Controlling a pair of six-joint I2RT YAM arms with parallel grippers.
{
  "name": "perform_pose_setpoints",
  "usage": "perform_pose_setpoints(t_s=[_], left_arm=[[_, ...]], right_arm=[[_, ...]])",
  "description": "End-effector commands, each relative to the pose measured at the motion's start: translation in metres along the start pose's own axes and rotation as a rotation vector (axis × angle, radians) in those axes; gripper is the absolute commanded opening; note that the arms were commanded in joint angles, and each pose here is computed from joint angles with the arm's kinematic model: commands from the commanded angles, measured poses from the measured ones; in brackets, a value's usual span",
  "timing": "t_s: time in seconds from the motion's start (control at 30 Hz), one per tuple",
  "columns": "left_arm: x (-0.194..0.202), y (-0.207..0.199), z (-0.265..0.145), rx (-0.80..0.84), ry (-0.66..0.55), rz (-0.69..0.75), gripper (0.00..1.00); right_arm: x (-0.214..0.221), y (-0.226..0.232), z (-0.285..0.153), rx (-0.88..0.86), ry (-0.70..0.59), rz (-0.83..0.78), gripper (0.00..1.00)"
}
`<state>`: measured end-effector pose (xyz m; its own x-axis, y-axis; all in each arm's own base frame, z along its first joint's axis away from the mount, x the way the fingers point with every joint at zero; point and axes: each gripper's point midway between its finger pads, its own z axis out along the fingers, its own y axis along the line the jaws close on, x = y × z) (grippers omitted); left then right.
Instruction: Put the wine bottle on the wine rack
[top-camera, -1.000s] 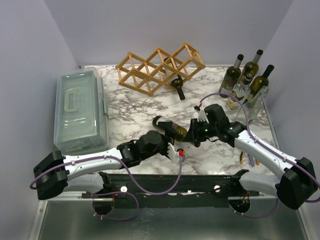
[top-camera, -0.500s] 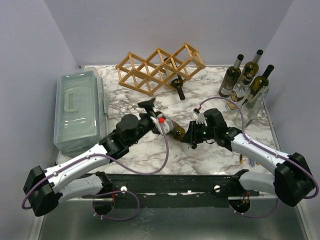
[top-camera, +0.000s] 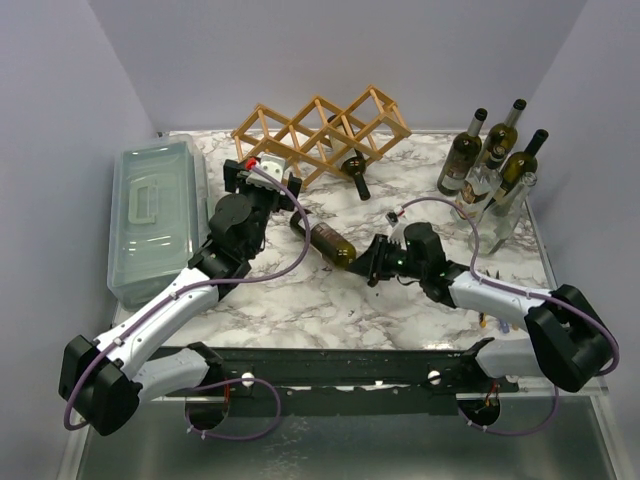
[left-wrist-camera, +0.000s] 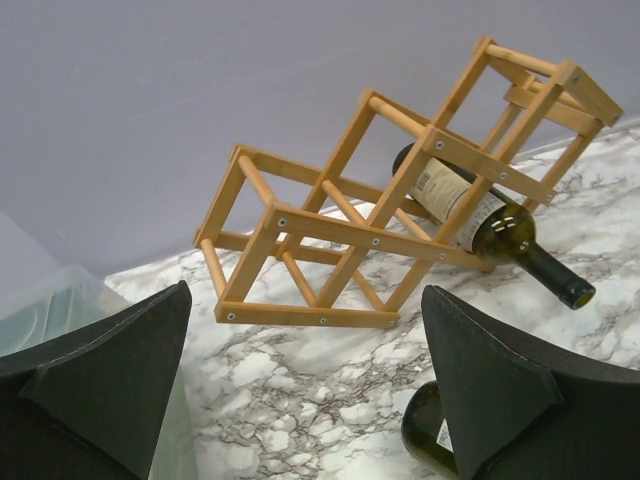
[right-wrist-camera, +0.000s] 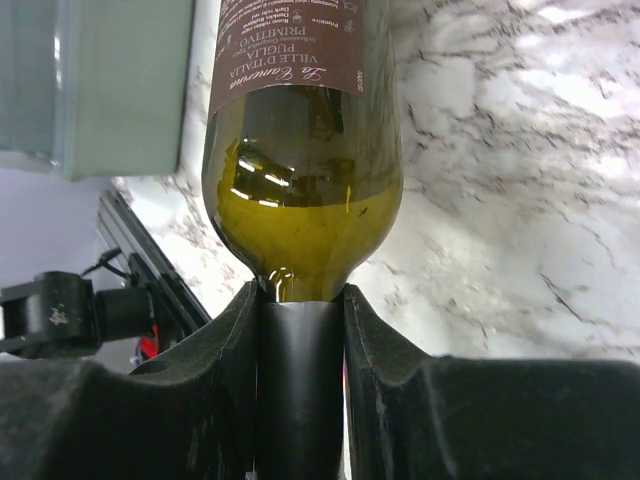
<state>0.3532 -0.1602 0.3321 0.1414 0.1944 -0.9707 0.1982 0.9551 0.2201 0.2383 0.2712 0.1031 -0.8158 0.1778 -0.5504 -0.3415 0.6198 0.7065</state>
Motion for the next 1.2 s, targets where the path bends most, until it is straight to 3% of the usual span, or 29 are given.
perform_pose_setpoints(t_s=[0.0,0.4,1.17], left_arm=[[0.001,0.021,0.001,-0.134,0.017,-0.059,0.99],[0.006,0.026,0.0,-0.166,0.032,-0.062,0.99],[0.012,0.024,0.003,-0.164,0.047,-0.038,0.99]], right_arm=[[-0.057,0.054,0.002,-0.199,-0.233,-0.036,0.01],[-0.088,0.051,0.02,-0.183,-0.386,0.088,0.0],[-0.128,0.055,0.063,-0.174,-0.446,0.131,0.01]])
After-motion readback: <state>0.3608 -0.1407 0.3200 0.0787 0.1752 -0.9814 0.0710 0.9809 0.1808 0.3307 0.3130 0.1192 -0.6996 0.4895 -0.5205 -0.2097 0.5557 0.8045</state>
